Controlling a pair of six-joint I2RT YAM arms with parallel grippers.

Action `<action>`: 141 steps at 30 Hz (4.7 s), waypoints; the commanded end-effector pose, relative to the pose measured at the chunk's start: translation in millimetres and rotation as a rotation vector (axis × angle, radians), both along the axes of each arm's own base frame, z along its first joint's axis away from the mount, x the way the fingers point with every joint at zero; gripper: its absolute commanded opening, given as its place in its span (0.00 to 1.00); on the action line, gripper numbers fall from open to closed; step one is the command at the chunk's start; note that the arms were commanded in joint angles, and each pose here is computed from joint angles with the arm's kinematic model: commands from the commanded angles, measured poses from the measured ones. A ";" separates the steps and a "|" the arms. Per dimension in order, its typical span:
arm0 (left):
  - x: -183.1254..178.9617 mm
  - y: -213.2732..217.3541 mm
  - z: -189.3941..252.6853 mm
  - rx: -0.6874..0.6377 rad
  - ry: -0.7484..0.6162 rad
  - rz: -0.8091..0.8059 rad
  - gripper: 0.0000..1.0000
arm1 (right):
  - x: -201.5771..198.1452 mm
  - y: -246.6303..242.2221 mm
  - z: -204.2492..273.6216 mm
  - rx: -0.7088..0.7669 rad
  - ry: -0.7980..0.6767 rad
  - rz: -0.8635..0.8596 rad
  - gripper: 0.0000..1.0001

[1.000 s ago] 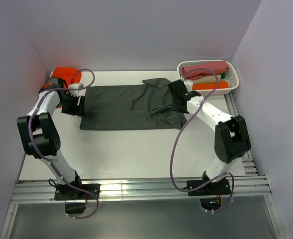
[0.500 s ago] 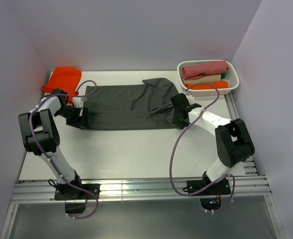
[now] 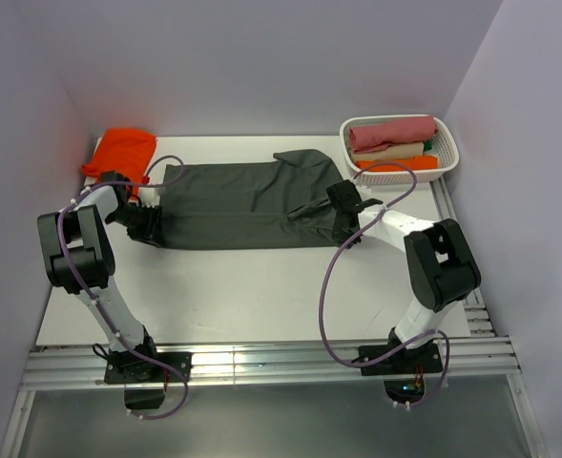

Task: Roll the t-shirts
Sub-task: Fold the tshirt

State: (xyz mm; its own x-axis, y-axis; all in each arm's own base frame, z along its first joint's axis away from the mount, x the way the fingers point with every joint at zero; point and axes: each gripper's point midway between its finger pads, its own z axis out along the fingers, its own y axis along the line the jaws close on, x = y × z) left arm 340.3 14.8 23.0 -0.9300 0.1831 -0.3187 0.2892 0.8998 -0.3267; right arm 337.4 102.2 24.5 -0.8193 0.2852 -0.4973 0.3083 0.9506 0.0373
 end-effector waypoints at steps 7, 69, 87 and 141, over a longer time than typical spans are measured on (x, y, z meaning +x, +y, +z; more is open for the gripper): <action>3.6 5.0 -2.6 0.014 -0.004 0.027 0.00 | 22.3 -7.2 32.4 -0.020 -0.080 -0.011 0.25; -14.6 14.4 -8.9 0.088 0.018 -0.022 0.00 | 36.7 -37.9 39.7 -0.064 -0.033 -0.009 0.00; -16.6 12.9 -11.4 0.080 0.025 -0.023 0.00 | 15.6 -36.0 48.7 0.010 -0.080 -0.025 0.46; -20.6 15.6 -14.9 0.096 0.036 -0.038 0.00 | -4.6 -69.8 23.3 -0.139 0.066 0.044 0.37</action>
